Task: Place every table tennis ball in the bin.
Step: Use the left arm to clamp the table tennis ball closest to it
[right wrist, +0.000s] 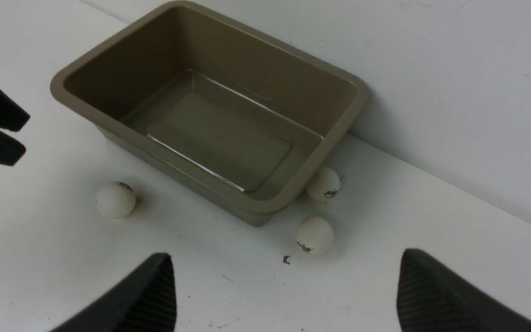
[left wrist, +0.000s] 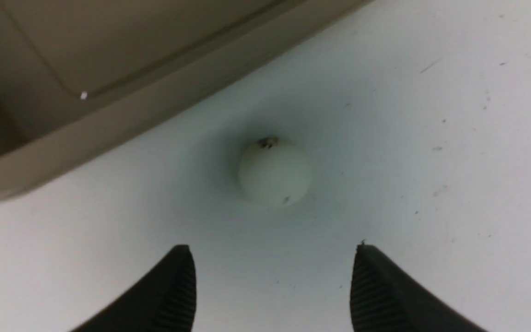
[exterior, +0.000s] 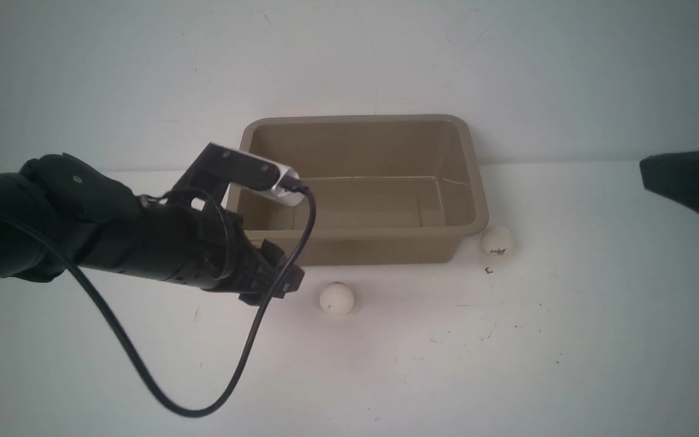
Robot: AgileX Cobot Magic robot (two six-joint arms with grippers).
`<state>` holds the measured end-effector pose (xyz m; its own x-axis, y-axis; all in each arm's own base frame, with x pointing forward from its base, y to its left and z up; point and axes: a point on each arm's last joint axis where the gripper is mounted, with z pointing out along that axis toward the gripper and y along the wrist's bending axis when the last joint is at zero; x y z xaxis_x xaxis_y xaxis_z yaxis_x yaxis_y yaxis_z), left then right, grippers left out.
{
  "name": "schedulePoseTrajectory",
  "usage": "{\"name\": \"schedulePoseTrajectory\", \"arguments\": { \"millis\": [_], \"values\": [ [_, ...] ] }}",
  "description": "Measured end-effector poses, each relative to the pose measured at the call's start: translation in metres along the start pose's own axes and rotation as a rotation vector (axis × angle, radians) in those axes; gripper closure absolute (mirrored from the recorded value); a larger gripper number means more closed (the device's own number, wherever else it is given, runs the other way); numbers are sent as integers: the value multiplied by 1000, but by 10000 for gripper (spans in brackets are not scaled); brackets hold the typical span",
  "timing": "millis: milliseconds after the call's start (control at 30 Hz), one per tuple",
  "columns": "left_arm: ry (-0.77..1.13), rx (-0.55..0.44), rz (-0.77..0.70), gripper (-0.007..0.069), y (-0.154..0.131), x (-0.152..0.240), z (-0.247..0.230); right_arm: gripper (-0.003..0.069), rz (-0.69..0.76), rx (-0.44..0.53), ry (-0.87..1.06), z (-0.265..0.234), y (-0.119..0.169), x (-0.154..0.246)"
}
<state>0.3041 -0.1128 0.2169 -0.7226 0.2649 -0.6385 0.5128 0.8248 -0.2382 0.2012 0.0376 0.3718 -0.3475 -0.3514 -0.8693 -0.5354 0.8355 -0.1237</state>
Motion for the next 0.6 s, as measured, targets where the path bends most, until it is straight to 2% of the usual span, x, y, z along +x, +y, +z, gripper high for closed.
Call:
{"name": "schedulePoseTrajectory", "arguments": {
  "millis": [100, 200, 333, 467, 600],
  "values": [
    [51, -55, -53, 220, 8, 5, -1, 74, -4, 0, 0, 0, 0, 0],
    [129, -127, -18, 220, 16, 12, -3, 74, -5, 3, -2, 0, 0, 0],
    [177, -195, -64, 220, 22, 16, -5, 74, -4, 12, -8, 0, -1, -1],
    [156, -200, -58, 220, 20, 9, -7, 74, -1, 16, -15, 0, -2, -1],
    [100, -119, 44, 188, -6, -10, -4, 74, 3, 14, -16, 0, -1, -1]
  ]
}}
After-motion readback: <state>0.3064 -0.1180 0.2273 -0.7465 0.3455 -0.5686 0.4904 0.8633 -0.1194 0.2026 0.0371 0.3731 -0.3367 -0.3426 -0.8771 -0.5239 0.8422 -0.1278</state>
